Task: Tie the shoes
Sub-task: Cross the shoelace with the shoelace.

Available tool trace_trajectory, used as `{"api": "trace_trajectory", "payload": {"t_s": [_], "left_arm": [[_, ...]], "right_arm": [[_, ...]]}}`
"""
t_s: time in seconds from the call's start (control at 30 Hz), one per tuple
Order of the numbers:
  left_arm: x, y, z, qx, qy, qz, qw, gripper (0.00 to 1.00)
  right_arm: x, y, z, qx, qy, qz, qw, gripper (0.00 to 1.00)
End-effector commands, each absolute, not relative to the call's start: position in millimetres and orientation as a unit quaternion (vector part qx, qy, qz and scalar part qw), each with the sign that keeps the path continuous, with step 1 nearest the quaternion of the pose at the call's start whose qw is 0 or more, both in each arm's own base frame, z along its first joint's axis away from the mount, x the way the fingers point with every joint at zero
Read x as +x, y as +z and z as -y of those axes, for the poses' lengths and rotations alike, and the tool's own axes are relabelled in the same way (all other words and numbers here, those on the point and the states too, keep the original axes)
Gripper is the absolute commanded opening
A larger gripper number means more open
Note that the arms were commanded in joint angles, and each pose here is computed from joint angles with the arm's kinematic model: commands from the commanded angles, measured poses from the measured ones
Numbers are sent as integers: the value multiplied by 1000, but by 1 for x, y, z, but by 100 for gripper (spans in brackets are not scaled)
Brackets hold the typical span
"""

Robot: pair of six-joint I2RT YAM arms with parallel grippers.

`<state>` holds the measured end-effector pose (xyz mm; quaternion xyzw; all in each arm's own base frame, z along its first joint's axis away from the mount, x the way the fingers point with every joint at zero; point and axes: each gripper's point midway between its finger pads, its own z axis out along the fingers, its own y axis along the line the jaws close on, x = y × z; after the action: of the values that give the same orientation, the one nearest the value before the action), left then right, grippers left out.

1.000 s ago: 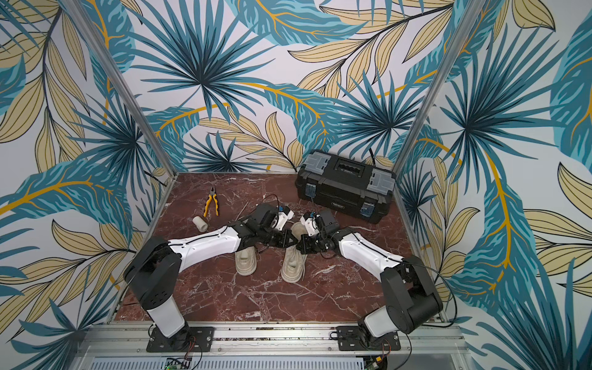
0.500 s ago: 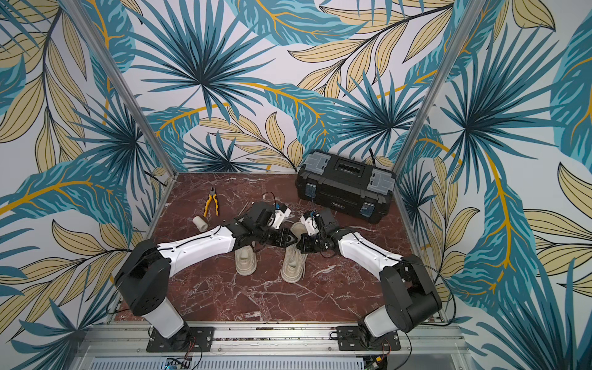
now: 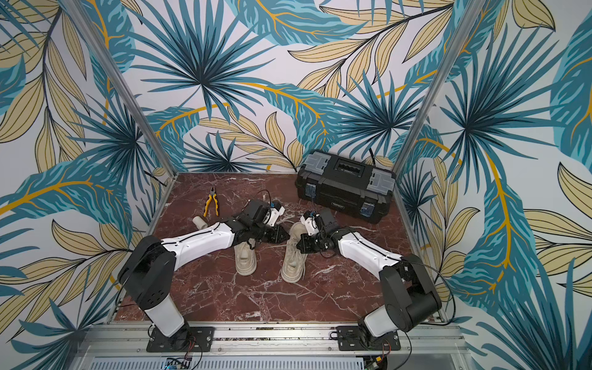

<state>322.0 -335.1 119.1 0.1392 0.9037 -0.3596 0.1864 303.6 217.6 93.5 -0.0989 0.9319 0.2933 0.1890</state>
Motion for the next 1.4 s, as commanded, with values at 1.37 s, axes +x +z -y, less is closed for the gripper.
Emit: {"api": "trace_trajectory", "payload": {"t_s": [1.37], "left_arm": [[308,98,355,147,-414,-885,153,21]], "right_arm": [[301,86,-220,-105,288,-935,178,0]]}}
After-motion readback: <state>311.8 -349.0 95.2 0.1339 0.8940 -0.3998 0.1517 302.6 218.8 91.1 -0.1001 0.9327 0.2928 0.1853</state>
